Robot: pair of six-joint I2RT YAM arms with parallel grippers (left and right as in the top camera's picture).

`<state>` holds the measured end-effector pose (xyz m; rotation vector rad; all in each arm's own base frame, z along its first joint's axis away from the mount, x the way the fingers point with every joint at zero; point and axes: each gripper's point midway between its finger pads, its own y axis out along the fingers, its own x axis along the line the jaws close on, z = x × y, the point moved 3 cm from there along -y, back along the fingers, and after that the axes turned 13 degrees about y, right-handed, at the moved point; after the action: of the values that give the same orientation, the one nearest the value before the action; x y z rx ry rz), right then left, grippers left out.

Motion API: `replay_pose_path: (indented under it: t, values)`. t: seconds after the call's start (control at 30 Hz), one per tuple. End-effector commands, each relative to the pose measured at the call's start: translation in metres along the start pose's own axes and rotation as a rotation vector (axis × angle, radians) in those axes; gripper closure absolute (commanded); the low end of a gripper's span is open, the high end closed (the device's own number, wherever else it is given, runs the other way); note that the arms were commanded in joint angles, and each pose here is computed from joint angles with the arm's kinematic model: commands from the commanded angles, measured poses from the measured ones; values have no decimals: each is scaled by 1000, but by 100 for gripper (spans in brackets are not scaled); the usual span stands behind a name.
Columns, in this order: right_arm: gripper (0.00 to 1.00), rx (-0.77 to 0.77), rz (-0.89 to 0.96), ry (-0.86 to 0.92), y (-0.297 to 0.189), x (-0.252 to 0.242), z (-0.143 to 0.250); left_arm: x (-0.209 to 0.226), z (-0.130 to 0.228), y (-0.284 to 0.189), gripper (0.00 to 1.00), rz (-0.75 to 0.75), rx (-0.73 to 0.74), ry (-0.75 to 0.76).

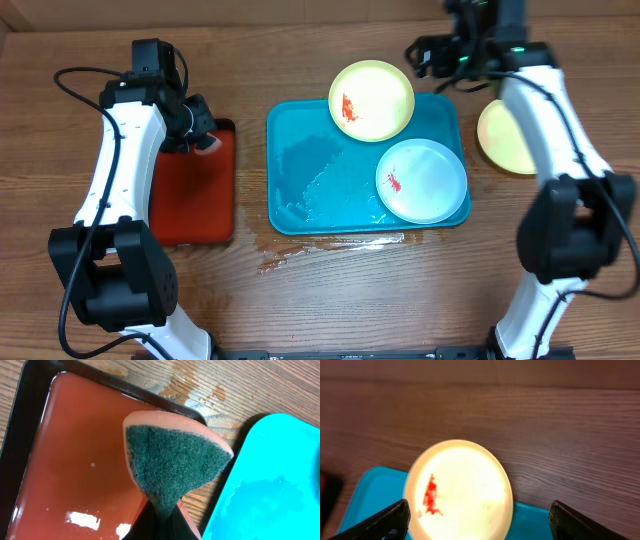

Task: Clean dirty plates on tray and stack at the side
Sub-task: 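Reach the right gripper to the rim of the next yellow plate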

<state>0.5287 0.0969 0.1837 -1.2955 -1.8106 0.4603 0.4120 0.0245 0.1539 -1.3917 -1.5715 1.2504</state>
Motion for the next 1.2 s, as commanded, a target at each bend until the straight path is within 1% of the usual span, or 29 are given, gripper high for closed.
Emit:
replay_pose_path:
  t: [0.0,0.07,0.23,0.3,0.37,0.47,0.5,0.53,0.57,0.63,0.73,0.77,0.8,0.93,1.03,1.17]
  values:
    - [12,24,118,-28,32,-17,15,-3,0,-6,96,14,-14,1]
    - [16,34,143,-33,45,-21,21,-3,0,-6,96,14,-13,2]
    - [20,50,150,-28,67,-33,30,-7,1,-6,96,16,-9,9]
    - [25,73,159,-21,79,-40,39,-8,1,-6,96,17,-9,13]
    - [26,93,163,-16,88,-45,47,-10,2,-6,96,18,-9,17]
    - [33,114,167,-13,98,-49,56,-11,1,-6,96,20,-11,21]
    - [38,119,168,-12,100,-50,58,-11,1,-6,96,20,-15,21]
    - [39,120,168,-12,101,-51,58,-11,0,-6,96,21,-16,21]
    - [44,117,167,-13,101,-51,58,-11,0,-6,96,20,-17,21]
    - [57,118,167,-14,101,-50,58,-12,0,-6,96,21,-19,21]
    - [59,128,164,-19,104,-47,62,-12,-1,-6,96,22,-23,21]
    - [64,129,162,-21,105,-45,62,-12,-1,-6,96,22,-23,21]
    - [74,130,160,-24,105,-43,63,-12,-1,-6,96,22,-23,21]
    - [96,165,109,-30,107,-27,71,-12,-1,-6,96,22,-23,23]
    - [96,212,37,-35,99,1,74,-23,-2,-6,96,70,-31,106]
    - [96,286,31,-47,81,30,78,-46,-1,-7,96,137,-40,192]
